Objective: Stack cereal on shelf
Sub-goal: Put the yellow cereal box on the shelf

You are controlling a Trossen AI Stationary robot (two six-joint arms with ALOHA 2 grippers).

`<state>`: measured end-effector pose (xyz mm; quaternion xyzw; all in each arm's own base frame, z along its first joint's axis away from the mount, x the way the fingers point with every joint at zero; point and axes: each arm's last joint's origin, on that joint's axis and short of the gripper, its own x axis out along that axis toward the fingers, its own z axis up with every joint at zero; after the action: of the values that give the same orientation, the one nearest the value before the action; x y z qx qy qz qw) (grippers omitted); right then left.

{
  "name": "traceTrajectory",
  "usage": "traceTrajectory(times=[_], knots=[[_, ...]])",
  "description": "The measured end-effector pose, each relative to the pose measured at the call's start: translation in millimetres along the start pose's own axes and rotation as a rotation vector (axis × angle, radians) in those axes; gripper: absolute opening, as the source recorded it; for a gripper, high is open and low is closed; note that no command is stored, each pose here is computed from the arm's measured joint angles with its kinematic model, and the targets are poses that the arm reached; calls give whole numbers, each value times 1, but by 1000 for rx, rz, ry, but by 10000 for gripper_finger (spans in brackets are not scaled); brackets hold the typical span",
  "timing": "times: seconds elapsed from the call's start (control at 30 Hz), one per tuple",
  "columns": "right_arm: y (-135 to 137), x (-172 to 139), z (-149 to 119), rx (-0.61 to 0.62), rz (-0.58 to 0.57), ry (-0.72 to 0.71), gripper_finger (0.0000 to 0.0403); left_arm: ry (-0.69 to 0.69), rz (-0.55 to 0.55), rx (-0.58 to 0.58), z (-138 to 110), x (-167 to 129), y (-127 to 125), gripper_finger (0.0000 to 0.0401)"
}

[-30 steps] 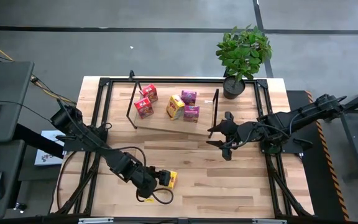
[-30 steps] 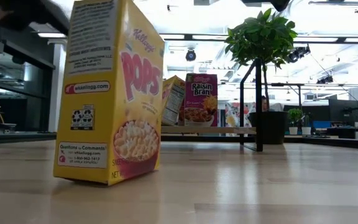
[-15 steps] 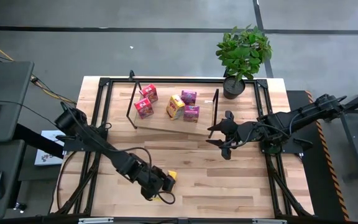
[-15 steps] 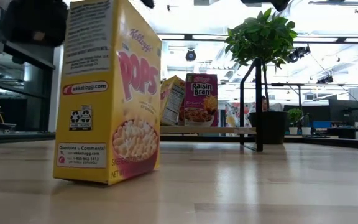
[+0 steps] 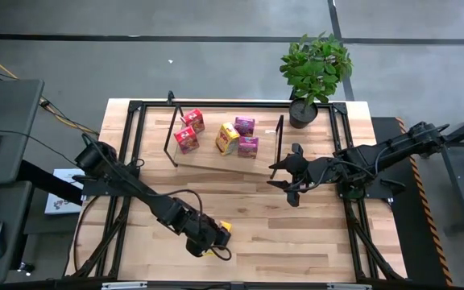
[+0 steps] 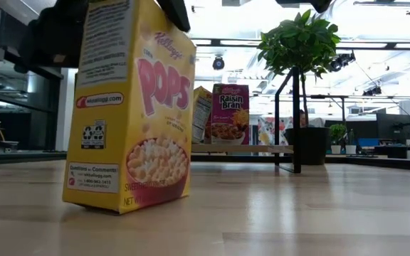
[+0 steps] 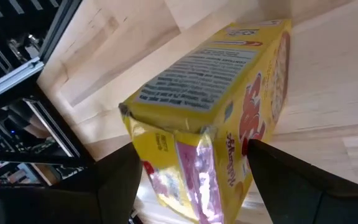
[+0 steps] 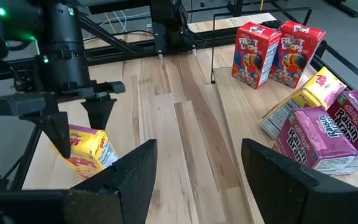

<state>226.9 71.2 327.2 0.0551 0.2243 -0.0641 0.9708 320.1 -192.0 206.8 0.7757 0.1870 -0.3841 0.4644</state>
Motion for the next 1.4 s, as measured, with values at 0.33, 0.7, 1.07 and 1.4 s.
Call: traceTrajectory(times=[0.33, 0.7, 1.07, 1.4], knots=[[0, 0, 0, -21, -2, -3, 226, -7, -2, -77, -2, 1, 0, 265], [0, 0, 0, -25, -6, -4, 226, 166, 111, -355, -11, -9, 18, 153], [0, 0, 1, -41, -7, -9, 226, 173, 267, -810, -54, -75, 28, 100], [-1, 0, 1, -60, -39, -18, 226, 134, 498, -1202, -103, -146, 22, 100]])
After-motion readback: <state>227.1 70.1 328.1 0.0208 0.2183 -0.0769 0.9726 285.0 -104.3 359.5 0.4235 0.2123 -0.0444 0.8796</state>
